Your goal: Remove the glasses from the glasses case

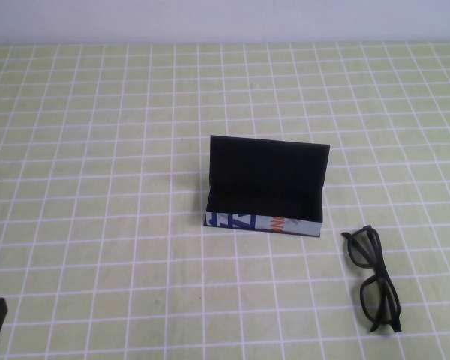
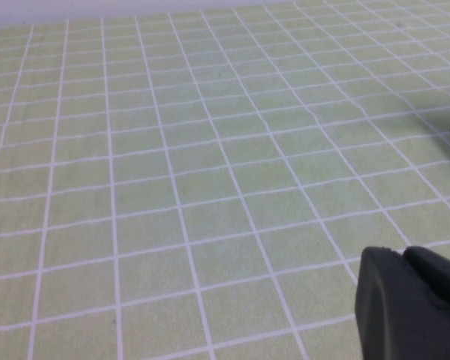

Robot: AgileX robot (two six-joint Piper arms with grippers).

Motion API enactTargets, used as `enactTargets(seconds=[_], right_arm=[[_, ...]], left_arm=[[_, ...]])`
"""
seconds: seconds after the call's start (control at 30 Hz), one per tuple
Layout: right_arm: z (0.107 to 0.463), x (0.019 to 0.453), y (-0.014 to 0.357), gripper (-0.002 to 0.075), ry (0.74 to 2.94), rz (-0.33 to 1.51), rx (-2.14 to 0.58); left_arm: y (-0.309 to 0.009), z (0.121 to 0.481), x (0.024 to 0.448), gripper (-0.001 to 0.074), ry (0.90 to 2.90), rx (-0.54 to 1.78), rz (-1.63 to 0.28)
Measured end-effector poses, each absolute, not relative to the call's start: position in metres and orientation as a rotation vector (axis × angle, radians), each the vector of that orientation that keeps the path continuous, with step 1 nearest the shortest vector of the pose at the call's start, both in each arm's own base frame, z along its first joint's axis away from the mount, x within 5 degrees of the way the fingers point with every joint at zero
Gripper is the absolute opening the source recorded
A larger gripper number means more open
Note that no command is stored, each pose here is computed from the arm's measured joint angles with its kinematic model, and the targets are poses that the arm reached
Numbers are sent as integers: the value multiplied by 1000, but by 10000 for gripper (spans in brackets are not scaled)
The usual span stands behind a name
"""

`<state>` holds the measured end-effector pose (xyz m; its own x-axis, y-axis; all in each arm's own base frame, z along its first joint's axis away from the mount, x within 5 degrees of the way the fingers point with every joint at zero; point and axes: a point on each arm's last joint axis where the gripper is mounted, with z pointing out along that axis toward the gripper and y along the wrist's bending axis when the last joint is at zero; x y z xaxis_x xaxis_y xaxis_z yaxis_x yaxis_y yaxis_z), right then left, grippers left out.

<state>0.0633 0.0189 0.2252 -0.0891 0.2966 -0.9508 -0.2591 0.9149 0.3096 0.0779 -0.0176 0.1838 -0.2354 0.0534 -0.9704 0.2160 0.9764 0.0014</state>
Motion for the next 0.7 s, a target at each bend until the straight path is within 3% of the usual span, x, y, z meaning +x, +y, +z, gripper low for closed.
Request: enactTargets(seconds=[0.7], right_arm=[[202, 56, 11, -18, 1544, 310, 26]], left_arm=[[-18, 184, 78, -4, 1804, 197, -154]])
